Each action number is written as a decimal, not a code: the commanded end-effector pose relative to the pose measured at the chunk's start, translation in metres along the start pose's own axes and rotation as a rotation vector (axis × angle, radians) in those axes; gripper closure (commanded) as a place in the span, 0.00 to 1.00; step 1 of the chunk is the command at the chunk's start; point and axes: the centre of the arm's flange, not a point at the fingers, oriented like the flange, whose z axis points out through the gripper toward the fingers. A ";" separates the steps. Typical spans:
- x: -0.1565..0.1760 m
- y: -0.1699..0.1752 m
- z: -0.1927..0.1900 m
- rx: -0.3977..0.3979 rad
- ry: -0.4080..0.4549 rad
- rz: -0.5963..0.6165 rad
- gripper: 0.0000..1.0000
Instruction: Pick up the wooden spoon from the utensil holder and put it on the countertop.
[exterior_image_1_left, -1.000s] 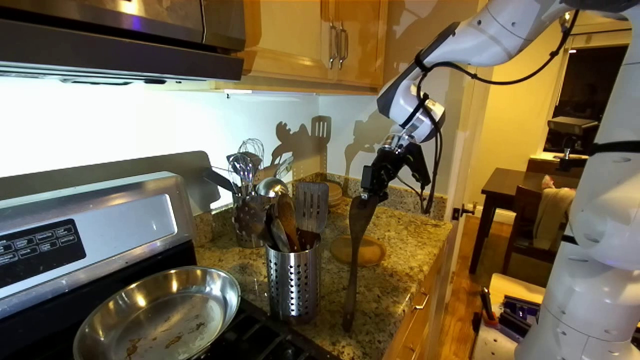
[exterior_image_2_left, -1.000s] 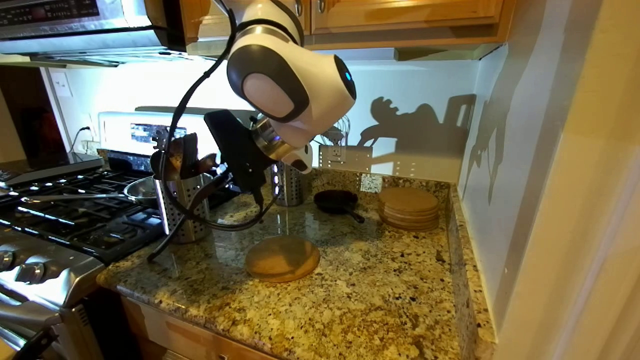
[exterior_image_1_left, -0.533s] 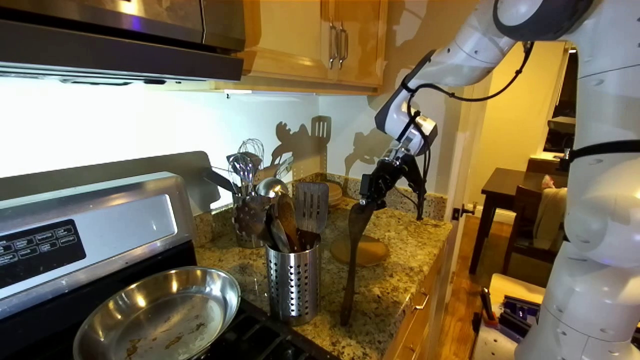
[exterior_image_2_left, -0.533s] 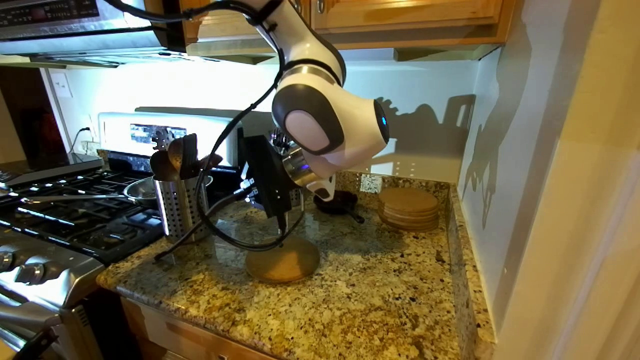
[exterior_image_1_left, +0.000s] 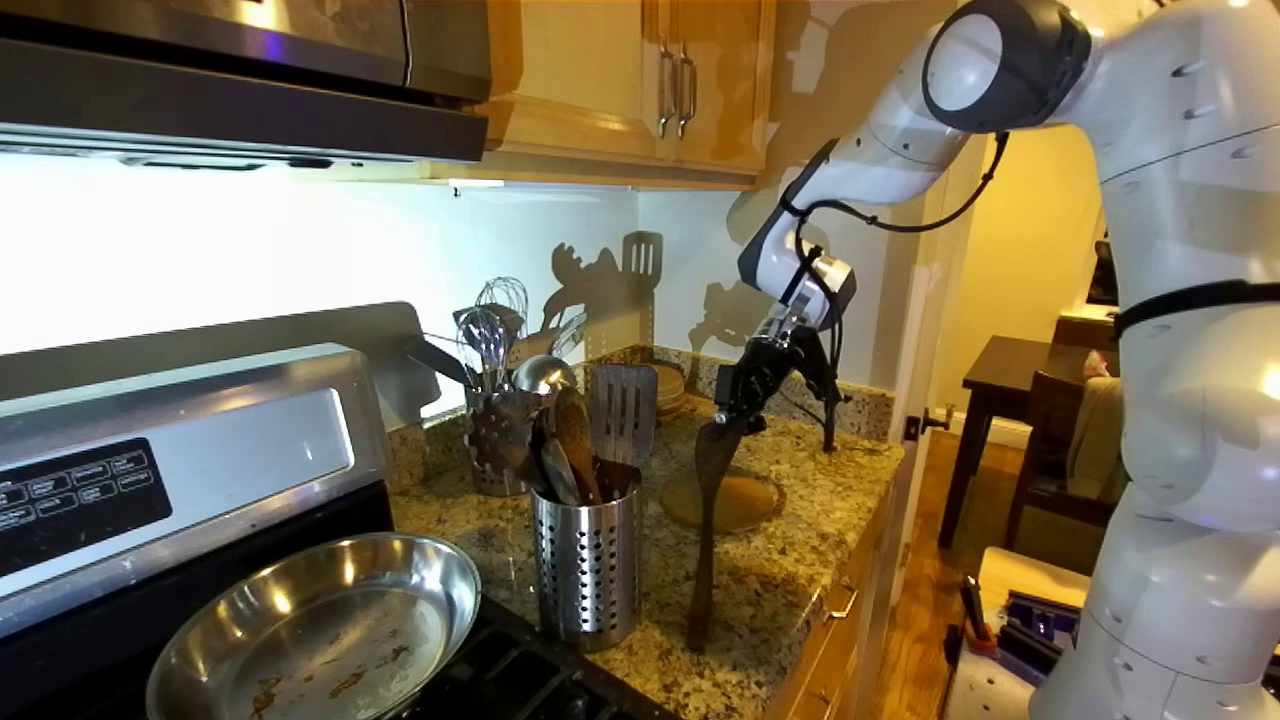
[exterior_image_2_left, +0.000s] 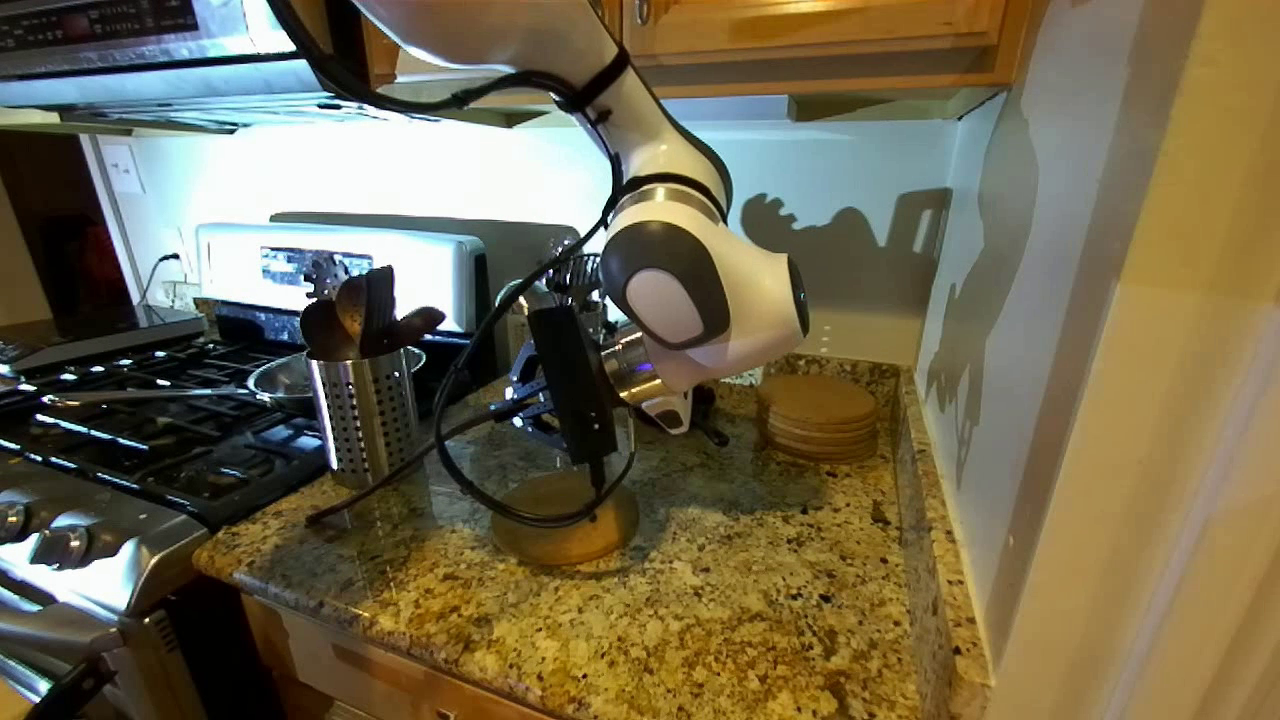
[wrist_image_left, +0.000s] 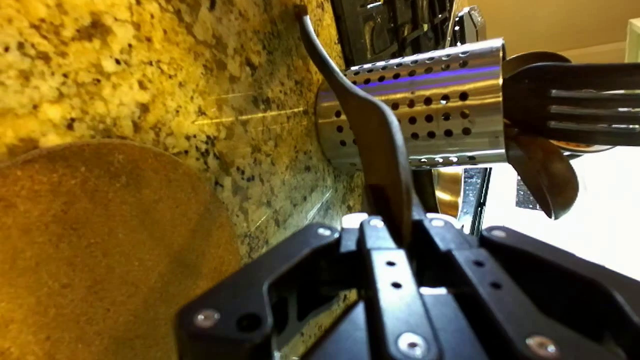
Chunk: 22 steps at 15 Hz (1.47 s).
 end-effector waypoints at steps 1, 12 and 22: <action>0.022 0.031 -0.004 -0.087 0.011 -0.001 0.96; 0.056 0.090 0.011 -0.162 0.105 0.102 0.95; 0.095 0.042 -0.003 -0.185 0.181 0.024 0.95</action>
